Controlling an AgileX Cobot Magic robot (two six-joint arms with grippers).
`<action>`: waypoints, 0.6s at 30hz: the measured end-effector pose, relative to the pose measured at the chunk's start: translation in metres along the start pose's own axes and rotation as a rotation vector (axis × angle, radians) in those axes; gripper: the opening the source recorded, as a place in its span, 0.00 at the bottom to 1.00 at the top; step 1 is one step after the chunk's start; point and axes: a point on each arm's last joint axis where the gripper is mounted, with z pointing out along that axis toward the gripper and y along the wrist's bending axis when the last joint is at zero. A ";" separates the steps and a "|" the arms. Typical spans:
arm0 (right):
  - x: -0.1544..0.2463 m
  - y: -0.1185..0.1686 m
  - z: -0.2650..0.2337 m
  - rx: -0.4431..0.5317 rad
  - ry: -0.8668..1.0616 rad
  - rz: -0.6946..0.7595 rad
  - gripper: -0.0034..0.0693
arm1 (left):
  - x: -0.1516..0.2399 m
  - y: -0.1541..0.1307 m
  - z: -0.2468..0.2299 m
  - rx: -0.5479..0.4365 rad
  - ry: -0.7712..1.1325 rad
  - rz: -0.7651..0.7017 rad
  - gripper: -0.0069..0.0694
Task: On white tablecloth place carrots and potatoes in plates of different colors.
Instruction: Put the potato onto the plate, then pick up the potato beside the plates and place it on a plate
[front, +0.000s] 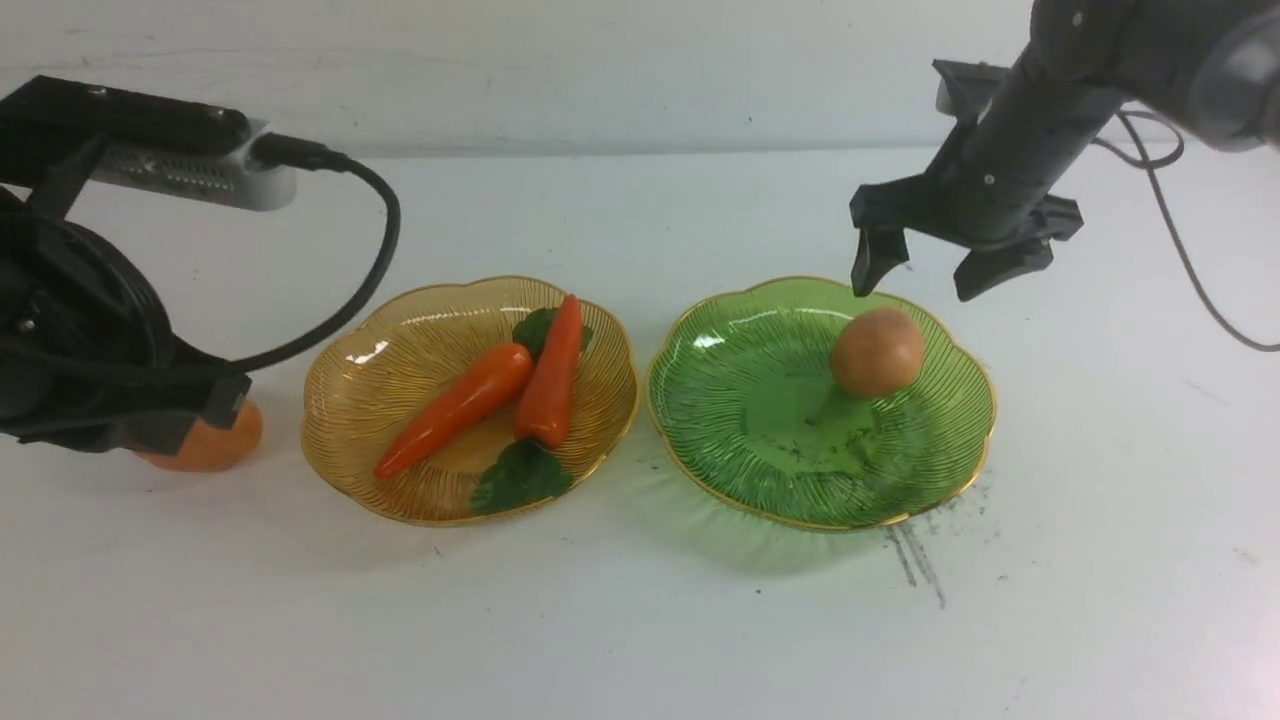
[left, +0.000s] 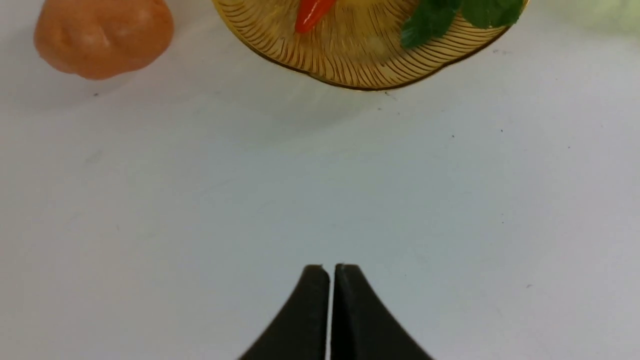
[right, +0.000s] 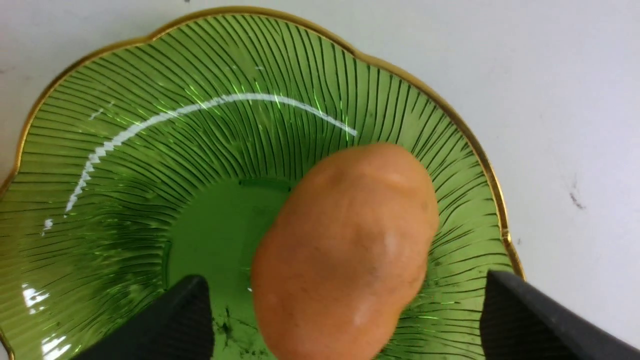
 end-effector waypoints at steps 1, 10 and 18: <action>0.000 0.000 0.000 -0.001 0.000 0.001 0.97 | 0.000 0.001 0.000 -0.001 0.001 -0.002 0.09; 0.014 0.016 -0.120 -0.031 -0.219 -0.105 0.57 | 0.000 0.047 0.005 -0.065 -0.021 -0.199 0.10; 0.101 0.016 -0.236 -0.049 -0.374 -0.192 0.04 | -0.018 0.101 0.076 0.014 0.045 -0.462 0.10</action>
